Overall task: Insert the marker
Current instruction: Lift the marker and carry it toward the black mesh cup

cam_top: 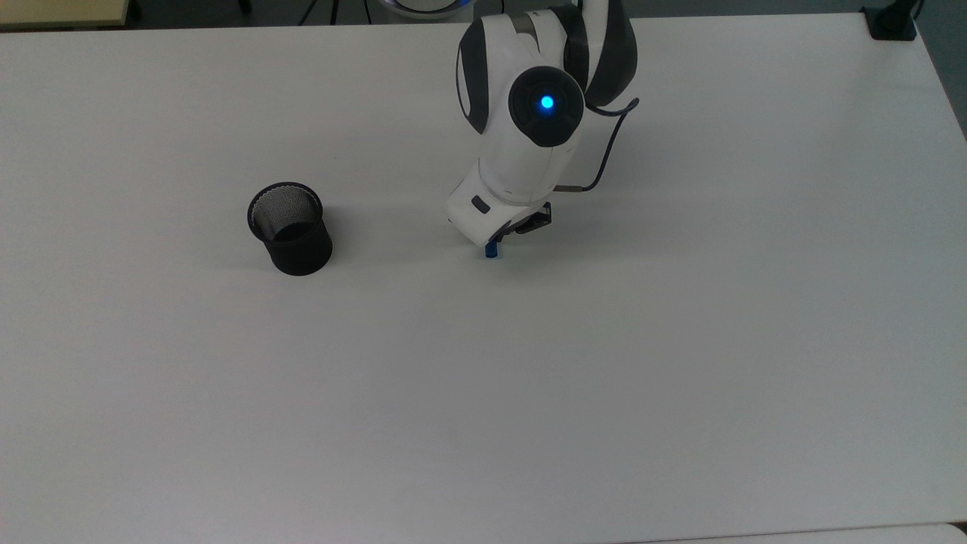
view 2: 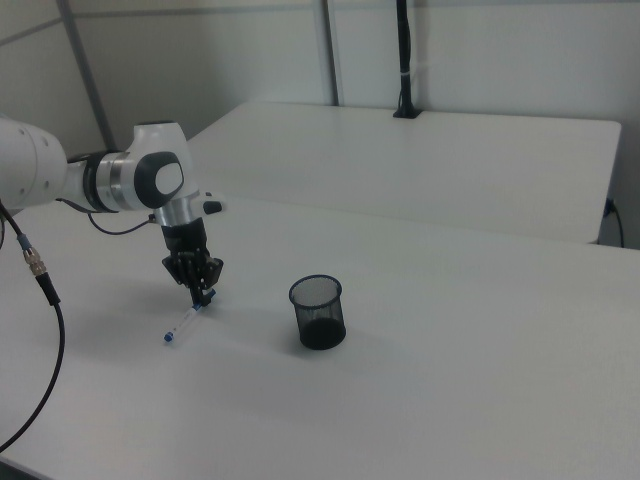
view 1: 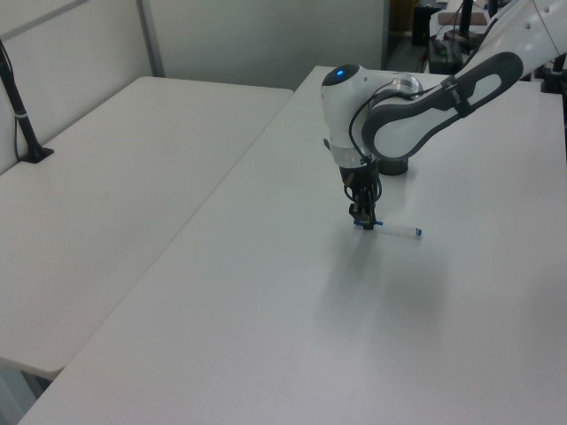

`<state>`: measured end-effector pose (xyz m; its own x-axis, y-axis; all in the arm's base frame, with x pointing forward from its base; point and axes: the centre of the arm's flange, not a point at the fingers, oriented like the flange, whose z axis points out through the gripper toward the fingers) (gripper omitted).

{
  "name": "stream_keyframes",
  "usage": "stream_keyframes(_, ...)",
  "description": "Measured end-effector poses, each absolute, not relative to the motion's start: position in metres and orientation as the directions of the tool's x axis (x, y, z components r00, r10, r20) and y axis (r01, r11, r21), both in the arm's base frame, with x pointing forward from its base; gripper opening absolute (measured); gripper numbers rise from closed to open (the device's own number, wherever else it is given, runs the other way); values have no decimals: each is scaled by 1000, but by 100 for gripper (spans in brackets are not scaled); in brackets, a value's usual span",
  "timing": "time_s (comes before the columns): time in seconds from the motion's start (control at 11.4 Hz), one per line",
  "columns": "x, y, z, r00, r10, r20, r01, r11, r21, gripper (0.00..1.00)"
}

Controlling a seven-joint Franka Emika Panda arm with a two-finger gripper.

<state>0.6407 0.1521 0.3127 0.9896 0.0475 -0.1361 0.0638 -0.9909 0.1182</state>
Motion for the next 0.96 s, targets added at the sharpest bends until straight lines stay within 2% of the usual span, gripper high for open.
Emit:
stream_keyframes(0.26, 638, 122, 386, 993, 24, -117, 35, -994, 100, 18)
stream_keyframes(0.61, 610, 88, 488, 997, 8, -81, 10, -1000, 24, 18)
stream_keyframes(0.79, 598, 75, 521, 999, -2, -52, -2, -1000, 0, 18)
stream_keyframes(0.96, 595, 57, 534, 999, -21, -32, -21, -1000, -7, 18)
